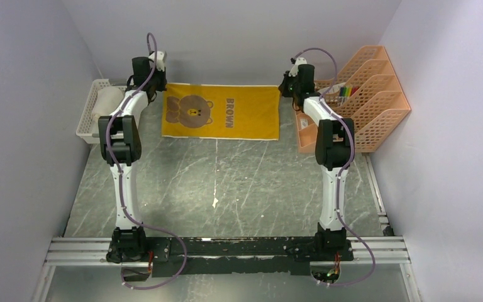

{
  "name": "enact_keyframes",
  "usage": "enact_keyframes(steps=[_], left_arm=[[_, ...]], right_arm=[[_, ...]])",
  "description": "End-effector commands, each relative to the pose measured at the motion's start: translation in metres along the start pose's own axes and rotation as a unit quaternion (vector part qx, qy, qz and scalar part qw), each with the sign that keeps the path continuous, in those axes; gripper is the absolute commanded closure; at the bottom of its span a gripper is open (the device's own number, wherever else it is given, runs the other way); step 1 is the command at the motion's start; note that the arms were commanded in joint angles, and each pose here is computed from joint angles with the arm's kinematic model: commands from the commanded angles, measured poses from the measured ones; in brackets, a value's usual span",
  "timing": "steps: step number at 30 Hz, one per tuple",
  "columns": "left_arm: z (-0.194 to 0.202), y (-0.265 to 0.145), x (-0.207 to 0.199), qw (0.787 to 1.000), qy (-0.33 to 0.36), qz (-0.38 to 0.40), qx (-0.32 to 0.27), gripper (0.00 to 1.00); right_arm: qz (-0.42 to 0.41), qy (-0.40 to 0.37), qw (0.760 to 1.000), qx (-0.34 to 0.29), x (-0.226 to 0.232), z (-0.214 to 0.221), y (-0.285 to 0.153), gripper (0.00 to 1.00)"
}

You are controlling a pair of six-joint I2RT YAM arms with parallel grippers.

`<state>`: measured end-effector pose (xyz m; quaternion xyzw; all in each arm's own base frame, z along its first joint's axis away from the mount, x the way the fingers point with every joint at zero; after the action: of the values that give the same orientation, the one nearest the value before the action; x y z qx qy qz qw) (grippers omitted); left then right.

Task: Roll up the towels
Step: Fold the towel at the center of the board.

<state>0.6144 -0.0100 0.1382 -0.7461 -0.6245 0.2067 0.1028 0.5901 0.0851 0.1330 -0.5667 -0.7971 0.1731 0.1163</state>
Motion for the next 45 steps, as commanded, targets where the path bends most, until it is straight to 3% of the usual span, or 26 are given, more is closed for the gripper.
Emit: enact_keyframes(steps=[1,7,12,17,21,30,45], left_arm=[[-0.057,-0.023,-0.007,0.995,0.032,0.024,-0.092,0.88],[-0.049,-0.033,-0.009,0.992,0.051,0.037,-0.110,0.88],[-0.025,-0.057,-0.009,0.981,0.056,0.023,-0.185,0.88],[0.024,-0.079,-0.010,0.972,0.071,0.031,-0.220,0.87],[0.039,-0.101,-0.016,0.961,0.046,0.040,-0.271,0.88],[0.055,-0.123,-0.017,0.966,0.046,0.022,-0.254,0.88],[0.087,-0.150,-0.035,0.974,0.016,0.077,-0.212,0.88]], right_arm=[[0.019,-0.027,0.999,-0.043,-0.014,-0.035,-0.014,1.00],[0.013,-0.043,0.997,-0.062,-0.009,-0.039,-0.031,1.00],[0.001,-0.055,0.995,-0.079,-0.001,-0.034,-0.048,1.00],[-0.015,-0.052,0.996,-0.070,0.008,-0.022,-0.064,1.00],[-0.024,-0.047,0.996,-0.069,0.022,-0.009,-0.082,1.00],[-0.027,-0.093,0.995,0.014,0.061,0.042,-0.096,1.00],[0.020,-0.056,0.992,0.109,0.067,0.092,-0.111,1.00]])
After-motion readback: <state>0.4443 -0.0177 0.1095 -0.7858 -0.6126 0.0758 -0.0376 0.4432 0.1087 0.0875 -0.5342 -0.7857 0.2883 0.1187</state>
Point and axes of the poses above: each gripper's point midway between its finger pads, its own y axis out along the fingers, its own x axis along the line the jaws close on, z = x × y, the point moved 7 cm from there along -y, back along the fingers, and after that the axes turned 14 degrees about -y, right-handed, at the moved point
